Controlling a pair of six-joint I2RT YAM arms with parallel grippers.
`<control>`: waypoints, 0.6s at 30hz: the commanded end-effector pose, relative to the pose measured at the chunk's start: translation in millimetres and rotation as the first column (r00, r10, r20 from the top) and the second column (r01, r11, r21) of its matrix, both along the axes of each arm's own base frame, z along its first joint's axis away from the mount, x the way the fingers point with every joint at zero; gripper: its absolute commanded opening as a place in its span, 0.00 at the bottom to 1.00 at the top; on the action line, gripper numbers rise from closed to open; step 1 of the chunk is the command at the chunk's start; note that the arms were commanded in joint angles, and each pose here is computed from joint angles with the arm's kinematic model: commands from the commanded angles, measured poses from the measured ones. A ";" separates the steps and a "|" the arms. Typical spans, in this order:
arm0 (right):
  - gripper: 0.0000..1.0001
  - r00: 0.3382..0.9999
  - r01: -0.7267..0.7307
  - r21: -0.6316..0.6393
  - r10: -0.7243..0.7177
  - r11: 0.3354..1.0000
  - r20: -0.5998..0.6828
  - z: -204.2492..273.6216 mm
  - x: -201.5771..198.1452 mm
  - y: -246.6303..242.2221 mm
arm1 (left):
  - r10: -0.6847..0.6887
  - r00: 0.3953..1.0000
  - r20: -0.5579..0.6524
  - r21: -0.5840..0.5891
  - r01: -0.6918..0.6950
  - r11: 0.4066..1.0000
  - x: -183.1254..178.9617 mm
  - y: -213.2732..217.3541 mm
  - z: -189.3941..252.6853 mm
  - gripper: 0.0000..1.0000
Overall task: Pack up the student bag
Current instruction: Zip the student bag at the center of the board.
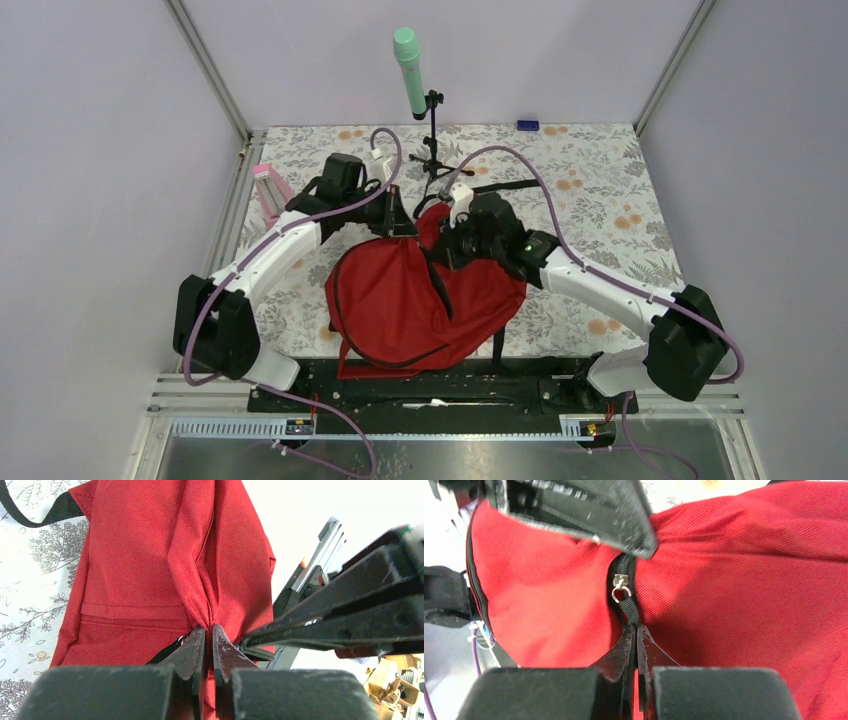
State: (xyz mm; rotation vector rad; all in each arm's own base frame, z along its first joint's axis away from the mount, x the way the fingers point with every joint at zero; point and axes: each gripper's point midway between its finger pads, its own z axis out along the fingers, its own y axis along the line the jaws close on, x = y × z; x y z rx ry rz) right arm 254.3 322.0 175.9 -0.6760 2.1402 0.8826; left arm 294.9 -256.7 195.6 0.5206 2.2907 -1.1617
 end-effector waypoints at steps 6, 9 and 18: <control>0.00 1.000 0.002 -0.139 0.001 0.990 0.017 -33.2 -52.7 -5.5 | 0.099 0.971 0.216 -0.174 -0.062 0.983 24.8 4.8 66.8 0.00; 0.00 1.000 0.009 -0.168 -0.005 0.986 0.023 -37.3 -55.9 -13.4 | 0.104 0.973 0.204 -0.187 -0.065 0.980 26.4 5.2 66.5 0.00; 0.00 1.000 0.023 -0.213 -0.020 0.977 0.014 -47.3 -63.9 -24.7 | 0.129 0.971 0.201 -0.220 -0.083 0.972 31.2 11.2 69.9 0.00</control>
